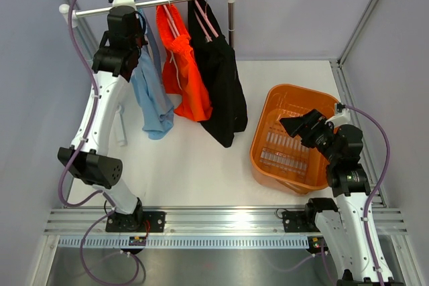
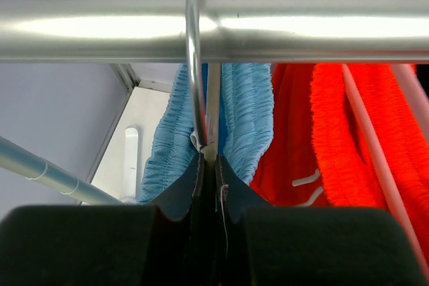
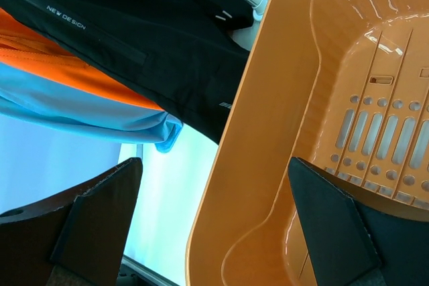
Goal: Remove the shorts from the hanger
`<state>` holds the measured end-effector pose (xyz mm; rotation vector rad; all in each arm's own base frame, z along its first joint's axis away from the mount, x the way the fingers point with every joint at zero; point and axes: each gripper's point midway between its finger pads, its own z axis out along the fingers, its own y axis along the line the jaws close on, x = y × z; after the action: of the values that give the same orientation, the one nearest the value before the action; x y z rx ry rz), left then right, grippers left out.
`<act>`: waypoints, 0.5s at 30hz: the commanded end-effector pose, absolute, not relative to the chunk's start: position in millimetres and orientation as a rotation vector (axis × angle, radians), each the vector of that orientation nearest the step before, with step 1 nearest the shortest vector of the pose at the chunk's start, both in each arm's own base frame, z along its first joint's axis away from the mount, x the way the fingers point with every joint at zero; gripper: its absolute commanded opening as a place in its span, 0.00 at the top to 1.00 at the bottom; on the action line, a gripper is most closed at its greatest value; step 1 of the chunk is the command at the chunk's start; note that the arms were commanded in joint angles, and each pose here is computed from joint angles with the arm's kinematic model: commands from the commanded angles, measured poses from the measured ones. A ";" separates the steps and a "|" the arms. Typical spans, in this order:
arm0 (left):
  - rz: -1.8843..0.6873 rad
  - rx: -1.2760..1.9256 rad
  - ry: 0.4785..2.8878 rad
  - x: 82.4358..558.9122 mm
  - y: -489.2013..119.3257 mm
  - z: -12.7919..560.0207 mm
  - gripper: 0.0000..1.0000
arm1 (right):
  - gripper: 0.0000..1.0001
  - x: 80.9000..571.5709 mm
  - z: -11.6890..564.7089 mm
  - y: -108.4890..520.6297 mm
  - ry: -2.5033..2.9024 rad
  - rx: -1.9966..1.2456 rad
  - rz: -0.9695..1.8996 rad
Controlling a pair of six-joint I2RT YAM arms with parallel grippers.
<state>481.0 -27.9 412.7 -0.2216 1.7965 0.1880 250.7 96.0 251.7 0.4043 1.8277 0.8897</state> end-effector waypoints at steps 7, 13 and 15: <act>0.062 -0.255 1.549 435.6 -29.5 512.2 1.00 | 0.01 251.2 263.4 100.1 1.780 0.333 0.910; 0.058 -0.270 1.600 416.5 -28.8 490.1 1.00 | 0.01 248.6 266.8 101.0 1.783 0.313 0.908; 0.044 -0.261 1.620 412.2 -32.1 481.0 1.00 | 0.00 247.5 266.1 100.4 1.786 0.312 0.901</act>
<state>433.3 -31.2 443.0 -0.2261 1.7448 0.1221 249.1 99.3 254.6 0.3665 1.8201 0.9031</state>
